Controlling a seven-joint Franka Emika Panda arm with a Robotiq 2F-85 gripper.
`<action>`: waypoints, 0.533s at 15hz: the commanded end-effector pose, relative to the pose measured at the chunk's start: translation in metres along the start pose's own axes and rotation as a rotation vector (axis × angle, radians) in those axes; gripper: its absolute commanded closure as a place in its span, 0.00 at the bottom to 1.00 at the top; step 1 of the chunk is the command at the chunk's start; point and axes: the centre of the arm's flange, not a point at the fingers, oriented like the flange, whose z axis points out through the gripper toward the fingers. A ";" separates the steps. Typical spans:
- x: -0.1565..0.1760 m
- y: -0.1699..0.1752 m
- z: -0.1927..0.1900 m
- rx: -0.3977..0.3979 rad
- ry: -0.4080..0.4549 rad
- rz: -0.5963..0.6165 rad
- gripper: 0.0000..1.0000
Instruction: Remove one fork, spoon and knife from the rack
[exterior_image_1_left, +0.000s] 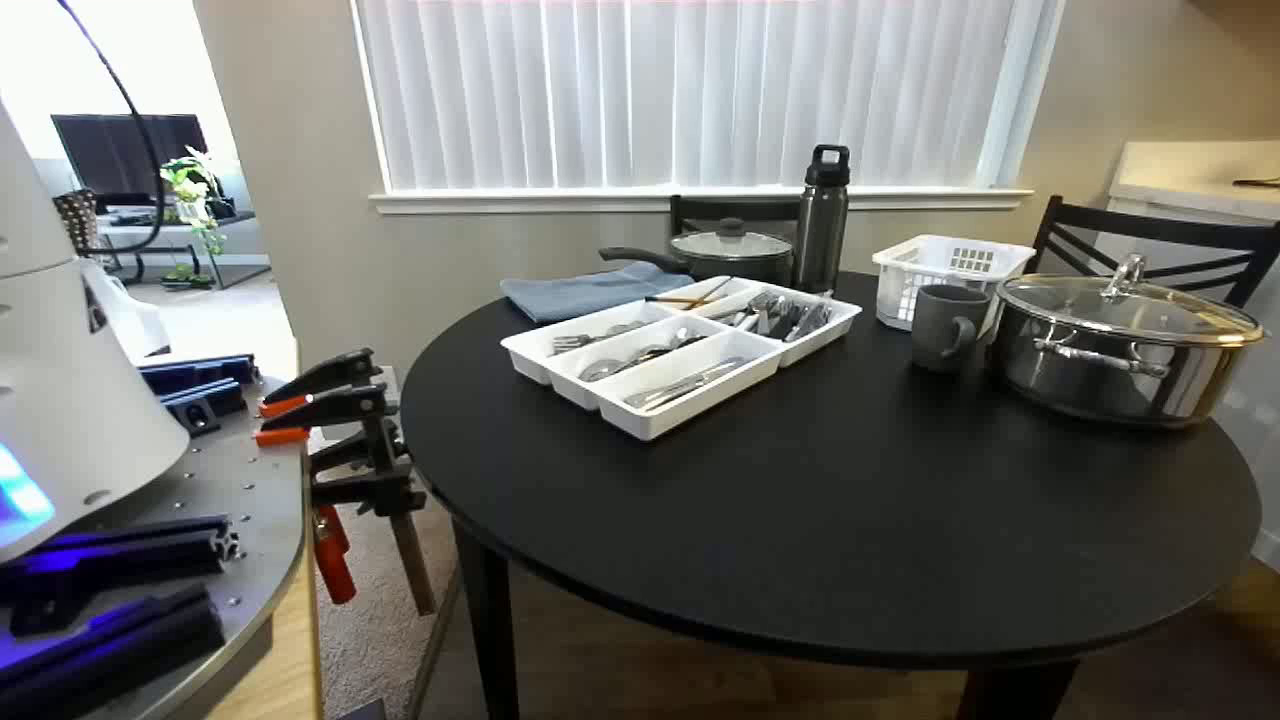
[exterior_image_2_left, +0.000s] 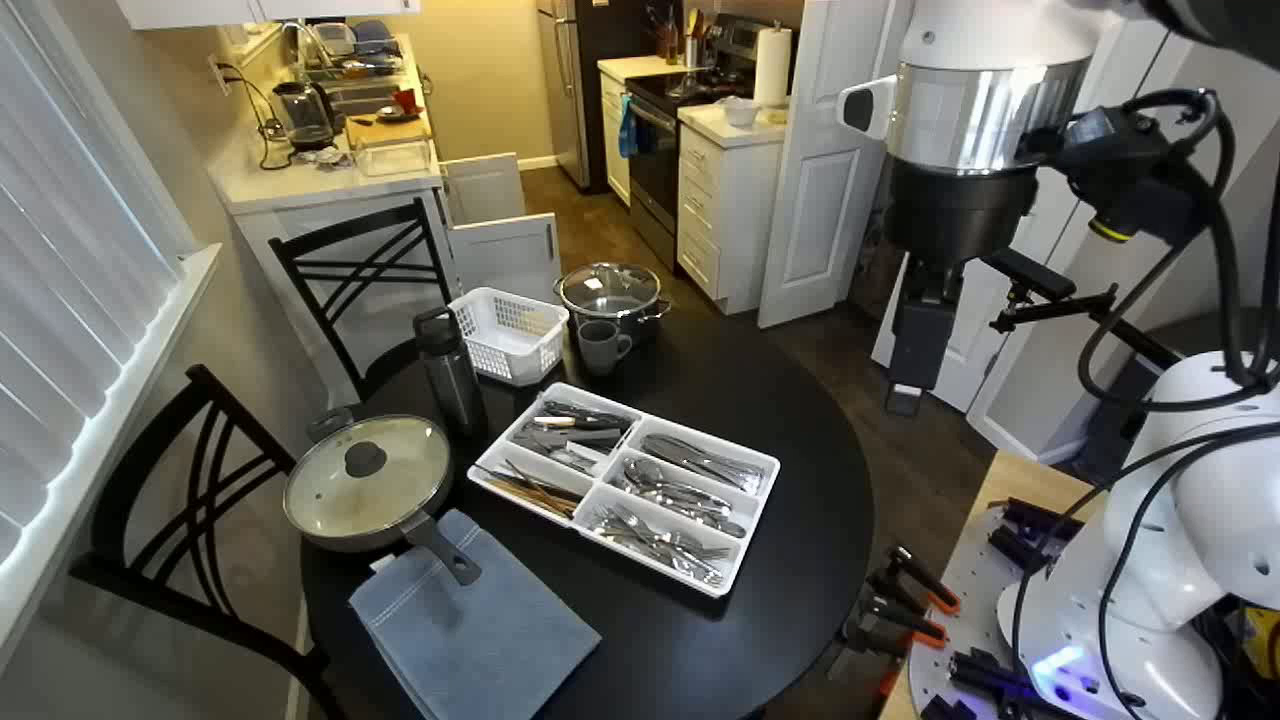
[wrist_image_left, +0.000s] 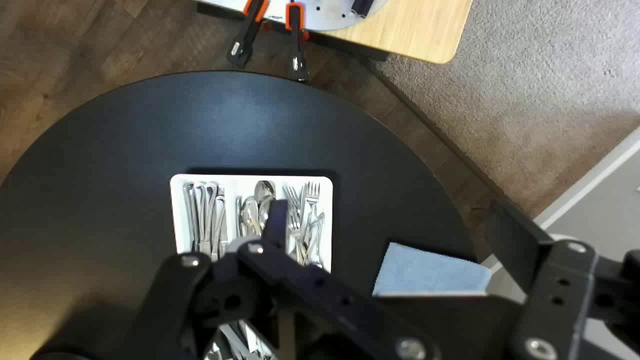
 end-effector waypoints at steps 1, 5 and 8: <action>0.000 0.000 0.000 0.000 0.000 0.000 0.00; 0.000 0.000 0.000 0.000 0.000 0.000 0.00; 0.019 -0.003 0.039 0.078 -0.007 0.029 0.00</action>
